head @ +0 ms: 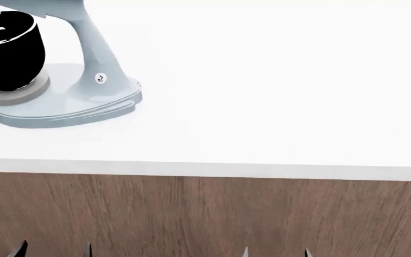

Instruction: Open the stand mixer head.

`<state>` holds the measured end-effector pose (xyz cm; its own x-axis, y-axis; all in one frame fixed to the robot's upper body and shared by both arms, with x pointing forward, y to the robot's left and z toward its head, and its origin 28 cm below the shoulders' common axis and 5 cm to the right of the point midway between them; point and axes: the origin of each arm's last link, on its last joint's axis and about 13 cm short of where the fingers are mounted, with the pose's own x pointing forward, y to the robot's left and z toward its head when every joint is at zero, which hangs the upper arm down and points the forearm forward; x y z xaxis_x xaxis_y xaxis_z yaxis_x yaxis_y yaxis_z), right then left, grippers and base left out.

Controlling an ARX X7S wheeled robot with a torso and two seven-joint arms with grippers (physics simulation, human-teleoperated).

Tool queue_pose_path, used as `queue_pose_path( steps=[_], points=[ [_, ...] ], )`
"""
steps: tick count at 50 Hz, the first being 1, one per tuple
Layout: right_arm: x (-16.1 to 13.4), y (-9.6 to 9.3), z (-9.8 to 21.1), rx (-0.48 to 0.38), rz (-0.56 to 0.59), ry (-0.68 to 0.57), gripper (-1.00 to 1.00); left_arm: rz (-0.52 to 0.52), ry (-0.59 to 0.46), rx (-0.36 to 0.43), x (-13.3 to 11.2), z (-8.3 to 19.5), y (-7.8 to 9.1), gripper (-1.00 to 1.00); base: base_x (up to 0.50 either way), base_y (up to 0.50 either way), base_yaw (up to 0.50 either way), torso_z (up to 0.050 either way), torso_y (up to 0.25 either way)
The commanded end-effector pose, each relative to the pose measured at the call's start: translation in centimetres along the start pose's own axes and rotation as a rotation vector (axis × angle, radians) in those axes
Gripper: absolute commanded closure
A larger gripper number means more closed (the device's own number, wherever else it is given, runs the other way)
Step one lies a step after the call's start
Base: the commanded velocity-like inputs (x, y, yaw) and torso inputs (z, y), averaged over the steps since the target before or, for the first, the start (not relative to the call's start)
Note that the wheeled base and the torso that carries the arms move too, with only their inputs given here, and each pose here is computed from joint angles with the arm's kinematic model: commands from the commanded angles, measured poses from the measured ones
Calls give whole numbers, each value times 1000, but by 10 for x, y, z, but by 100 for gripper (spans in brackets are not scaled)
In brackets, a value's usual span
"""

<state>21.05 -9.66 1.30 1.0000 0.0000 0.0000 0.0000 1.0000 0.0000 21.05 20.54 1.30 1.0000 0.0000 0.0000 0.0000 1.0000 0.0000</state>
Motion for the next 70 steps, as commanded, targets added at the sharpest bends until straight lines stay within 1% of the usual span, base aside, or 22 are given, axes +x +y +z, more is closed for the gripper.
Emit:
queue_pose_path(
  steps=[1, 10, 14, 15, 16, 17, 20, 21, 22, 23, 25, 45, 46, 48, 49, 53, 54, 56, 57, 58, 60, 70],
  points=[
    [0, 1, -1, -16, -12, -3, -100, 5, 5, -5, 0, 0, 1, -100, 0, 0, 0, 0, 0],
    [0, 1, -2, -41, -2, -5, -100, -9, 17, -9, -1, -3, 0, -100, 0, 0, 0, 0, 0],
    [1, 0, -1, -48, -4, -12, -100, -14, 38, -29, -2, -2, 0, -100, 0, 0, 0, 0, 0],
    [0, 0, -1, -41, -1, -15, -100, -29, 51, -26, -2, -2, -1, -100, 0, 0, 0, 0, 0],
    [1, 0, -1, -54, -5, -15, -100, -31, 19, 0, -3, -1, -1, -100, 0, 0, 0, 0, 0],
    [1, 0, -1, -59, -2, -17, -100, -75, 23, -59, -3, -2, -1, -100, 0, 0, 0, 0, 0],
    [1, 0, -1, -48, 2, -20, -100, -37, 8, -38, -2, -2, 0, -100, 0, 0, 0, 0, 0],
    [1, 1, -3, -128, 3, -5, -100, -41, 10, -40, -3, -2, 0, -100, 0, 0, 0, 0, 0],
    [0, 2, -3, -110, 20, -40, -100, -45, 10, -44, -3, -3, 0, -100, 0, 500, 0, 0, 0],
    [0, 3, -4, -249, 30, -42, -100, -43, 7, -40, -2, -3, 0, -100, 0, 500, 0, 0, 0],
    [-1, 4, -4, -191, 34, -51, -100, -52, 9, -44, -3, -3, -1, -100, 0, 500, 0, 0, 0],
    [1, 2, -4, -180, 36, -27, -100, -56, 13, -35, -4, -4, -1, -100, 0, 500, 0, 0, 0],
    [0, 3, -1, -83, 72, -56, -100, -47, 24, -29, -3, -5, -1, -100, 0, 500, 0, 0, 0],
    [0, 3, 0, -135, 33, -41, -100, -41, 31, -42, -2, -5, -1, -100, 0, 0, 0, 0, 0],
    [0, 2, -1, -101, 49, -33, -100, -38, 31, -30, -2, -5, -1, -100, 0, 0, 0, 0, 0],
    [1, 2, -2, -115, 46, -32, -100, -30, 37, -35, -2, -5, 0, -100, 0, 0, 0, 0, 0],
    [1, 2, -2, -95, 55, -35, -100, -29, 38, -21, -2, -5, 0, -100, 0, 0, 0, 0, 0],
    [1, 2, -2, -98, 56, -30, -100, -30, 40, -20, -1, -6, 0, -100, 0, 0, 0, 0, 0],
    [1, 2, -3, -116, 48, -29, -100, -153, -7, -89, -4, -5, 0, -100, 0, 0, 0, 0, 0],
    [1, 2, -3, -93, 65, -21, -100, -82, 41, -32, -4, -5, 0, -100, 0, 0, 0, 50, 0],
    [1, 2, -4, -99, 60, -24, -100, -88, 42, -57, -4, -4, 0, -100, 0, 0, 0, 50, 0],
    [1, 3, -4, -104, 67, -19, -100, -89, 27, -63, -4, -2, 0, -100, 0, 0, 0, 50, 0]
  ],
)
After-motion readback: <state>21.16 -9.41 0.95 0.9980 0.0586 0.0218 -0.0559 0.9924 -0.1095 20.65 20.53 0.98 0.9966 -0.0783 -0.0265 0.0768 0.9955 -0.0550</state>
